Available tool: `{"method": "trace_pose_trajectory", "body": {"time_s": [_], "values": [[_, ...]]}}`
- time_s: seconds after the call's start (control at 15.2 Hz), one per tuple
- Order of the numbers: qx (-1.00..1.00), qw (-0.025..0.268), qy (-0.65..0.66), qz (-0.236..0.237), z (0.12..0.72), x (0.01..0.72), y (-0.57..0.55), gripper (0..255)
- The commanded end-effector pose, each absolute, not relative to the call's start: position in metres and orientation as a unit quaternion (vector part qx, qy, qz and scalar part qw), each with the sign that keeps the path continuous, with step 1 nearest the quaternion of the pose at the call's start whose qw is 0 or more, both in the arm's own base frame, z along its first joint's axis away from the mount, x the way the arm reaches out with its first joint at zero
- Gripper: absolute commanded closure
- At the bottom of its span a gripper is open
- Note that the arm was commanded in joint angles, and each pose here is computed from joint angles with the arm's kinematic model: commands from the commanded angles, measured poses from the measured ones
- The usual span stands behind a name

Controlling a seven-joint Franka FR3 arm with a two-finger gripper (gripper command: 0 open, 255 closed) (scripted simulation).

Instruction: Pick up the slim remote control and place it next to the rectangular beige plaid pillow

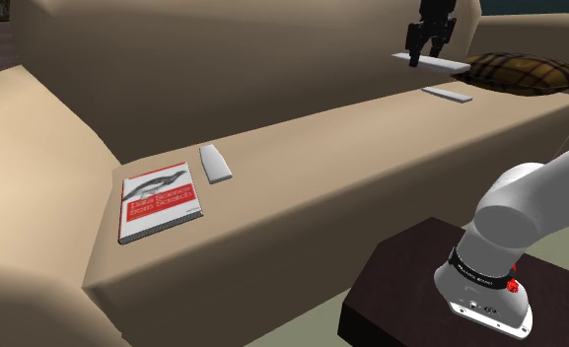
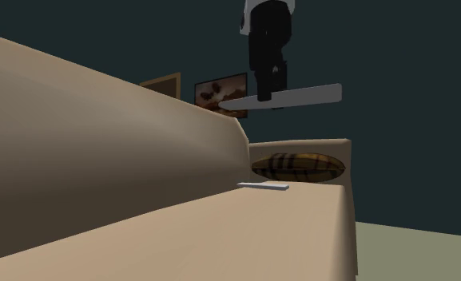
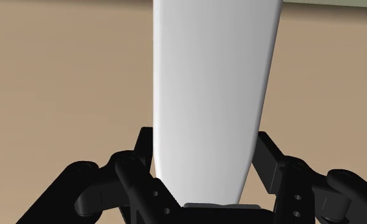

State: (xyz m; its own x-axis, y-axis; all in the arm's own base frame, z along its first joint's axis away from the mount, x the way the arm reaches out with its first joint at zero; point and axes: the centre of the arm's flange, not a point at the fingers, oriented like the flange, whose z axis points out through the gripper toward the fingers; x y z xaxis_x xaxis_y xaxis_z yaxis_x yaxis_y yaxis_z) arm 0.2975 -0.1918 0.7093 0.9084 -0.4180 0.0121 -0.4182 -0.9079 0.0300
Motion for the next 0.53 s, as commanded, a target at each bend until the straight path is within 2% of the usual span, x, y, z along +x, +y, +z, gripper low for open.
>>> {"method": "trace_pose_trajectory", "body": {"time_s": [0.0,0.46], "values": [[0.977,0.016,-0.213,0.003,0.711,0.28,-0.216,255],[0.977,0.016,-0.213,0.003,0.711,0.227,-0.291,255]]}}
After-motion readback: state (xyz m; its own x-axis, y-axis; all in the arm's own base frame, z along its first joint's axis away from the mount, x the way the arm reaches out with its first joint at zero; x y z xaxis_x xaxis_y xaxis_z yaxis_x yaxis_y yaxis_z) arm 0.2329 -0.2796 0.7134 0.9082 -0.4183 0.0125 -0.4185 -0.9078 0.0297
